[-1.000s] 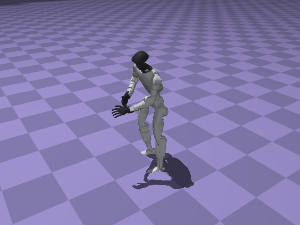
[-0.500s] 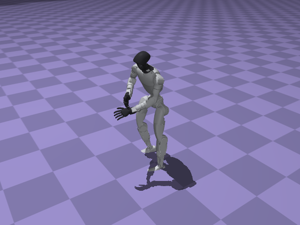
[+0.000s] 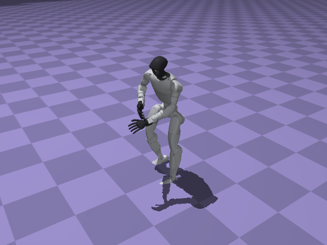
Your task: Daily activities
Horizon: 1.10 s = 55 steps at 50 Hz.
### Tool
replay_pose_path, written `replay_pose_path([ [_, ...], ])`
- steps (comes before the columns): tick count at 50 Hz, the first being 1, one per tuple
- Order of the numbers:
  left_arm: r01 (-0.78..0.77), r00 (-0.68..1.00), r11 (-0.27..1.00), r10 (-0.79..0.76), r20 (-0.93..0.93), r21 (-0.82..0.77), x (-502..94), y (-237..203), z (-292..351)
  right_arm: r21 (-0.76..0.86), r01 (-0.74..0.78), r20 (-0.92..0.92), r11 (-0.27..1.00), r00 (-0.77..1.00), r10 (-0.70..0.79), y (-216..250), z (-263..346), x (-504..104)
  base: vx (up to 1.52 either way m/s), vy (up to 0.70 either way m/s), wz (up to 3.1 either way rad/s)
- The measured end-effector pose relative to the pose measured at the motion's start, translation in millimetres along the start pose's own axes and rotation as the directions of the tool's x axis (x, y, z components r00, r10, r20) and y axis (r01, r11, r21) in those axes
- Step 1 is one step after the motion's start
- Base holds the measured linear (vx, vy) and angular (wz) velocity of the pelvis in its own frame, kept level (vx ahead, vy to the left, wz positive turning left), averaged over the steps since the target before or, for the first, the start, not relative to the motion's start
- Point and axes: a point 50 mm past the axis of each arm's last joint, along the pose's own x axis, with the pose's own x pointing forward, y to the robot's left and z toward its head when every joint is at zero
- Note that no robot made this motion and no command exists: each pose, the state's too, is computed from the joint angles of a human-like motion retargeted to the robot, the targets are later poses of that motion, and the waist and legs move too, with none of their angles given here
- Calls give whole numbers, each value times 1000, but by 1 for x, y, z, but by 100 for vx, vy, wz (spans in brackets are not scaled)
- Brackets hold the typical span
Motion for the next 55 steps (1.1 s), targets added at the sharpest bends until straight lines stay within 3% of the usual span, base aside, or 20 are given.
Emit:
replay_pose_path([
  [17, -23, 999, 998, 26, -46, 64, 5, 14, -20, -137, 75, 68, 988, 995, -66, -5, 11, 1, -1, 3, 35],
  [32, 65, 998, 986, -63, -15, 152, 5, 1, -16, -258, 68, 81, 964, 996, -48, -1, 10, 8, -2, 3, 28],
  [55, 92, 995, 989, -87, -46, 113, 3, -10, -10, -447, 59, 71, 893, 997, -31, -1, 4, 6, -1, 3, 20],
])
